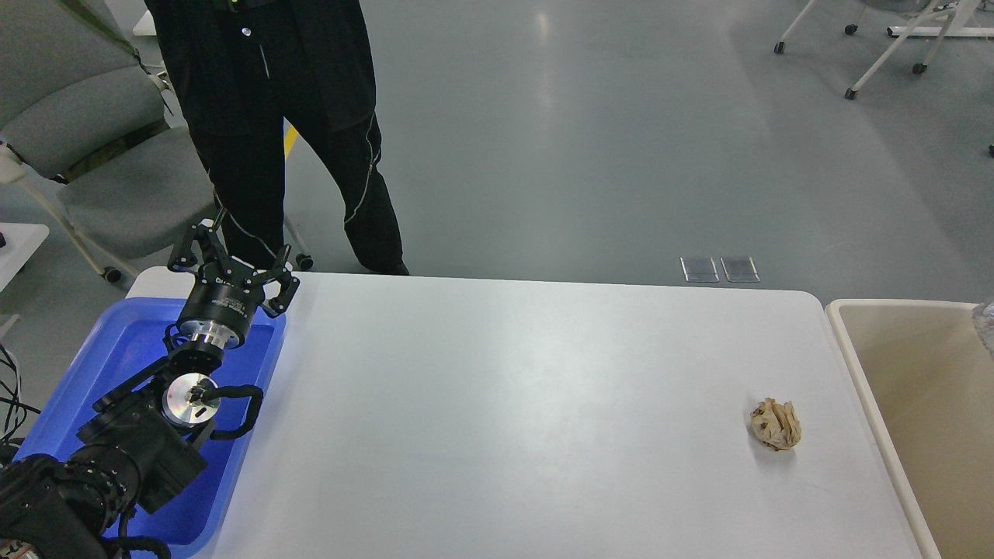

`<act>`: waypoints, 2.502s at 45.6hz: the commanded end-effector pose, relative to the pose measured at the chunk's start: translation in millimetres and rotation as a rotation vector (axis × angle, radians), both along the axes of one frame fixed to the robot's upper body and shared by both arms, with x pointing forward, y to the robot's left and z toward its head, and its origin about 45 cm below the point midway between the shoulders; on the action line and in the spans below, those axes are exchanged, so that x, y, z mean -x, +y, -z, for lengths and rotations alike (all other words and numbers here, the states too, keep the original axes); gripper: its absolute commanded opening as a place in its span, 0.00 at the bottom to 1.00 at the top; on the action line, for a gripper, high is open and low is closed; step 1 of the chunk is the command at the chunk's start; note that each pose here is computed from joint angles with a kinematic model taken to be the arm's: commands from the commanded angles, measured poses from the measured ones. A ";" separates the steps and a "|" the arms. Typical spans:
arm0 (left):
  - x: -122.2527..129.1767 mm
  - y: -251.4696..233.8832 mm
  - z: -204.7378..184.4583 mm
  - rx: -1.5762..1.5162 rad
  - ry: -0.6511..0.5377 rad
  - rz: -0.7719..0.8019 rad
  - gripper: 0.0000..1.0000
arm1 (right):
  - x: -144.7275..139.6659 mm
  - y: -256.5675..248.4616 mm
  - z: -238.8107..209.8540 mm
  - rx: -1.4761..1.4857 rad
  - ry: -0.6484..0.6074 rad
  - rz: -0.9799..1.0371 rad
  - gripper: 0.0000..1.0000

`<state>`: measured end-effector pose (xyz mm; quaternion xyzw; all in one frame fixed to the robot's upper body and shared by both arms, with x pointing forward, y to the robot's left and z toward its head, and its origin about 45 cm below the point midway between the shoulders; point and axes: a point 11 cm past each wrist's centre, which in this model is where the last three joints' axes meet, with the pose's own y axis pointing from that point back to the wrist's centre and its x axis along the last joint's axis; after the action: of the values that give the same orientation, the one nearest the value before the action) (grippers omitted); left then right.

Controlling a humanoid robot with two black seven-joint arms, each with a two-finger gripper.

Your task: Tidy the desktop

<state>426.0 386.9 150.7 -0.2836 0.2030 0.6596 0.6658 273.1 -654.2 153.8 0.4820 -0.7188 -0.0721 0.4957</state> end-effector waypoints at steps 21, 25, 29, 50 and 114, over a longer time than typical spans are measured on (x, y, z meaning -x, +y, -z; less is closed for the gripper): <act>0.0 0.0 -0.1 0.001 -0.001 -0.001 1.00 | 1.2 52.6 71.0 -0.016 0.002 0.123 0.00; 0.0 -0.1 0.0 0.000 0.000 0.000 1.00 | 1.3 51.6 70.2 -0.007 -0.004 0.131 0.00; 0.0 -0.1 0.0 0.000 0.000 0.000 1.00 | 5.5 50.1 72.1 0.005 -0.001 0.142 0.00; 0.0 0.0 -0.1 0.001 -0.001 -0.001 1.00 | 25.8 35.1 70.4 0.129 0.003 0.240 1.00; 0.0 0.0 -0.1 0.001 -0.001 -0.001 1.00 | -109.4 118.1 -80.1 -0.710 -0.656 0.031 1.00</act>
<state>426.0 386.9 150.8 -0.2840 0.2030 0.6596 0.6656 343.0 -596.0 178.5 0.5233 -0.8185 -0.1729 0.1620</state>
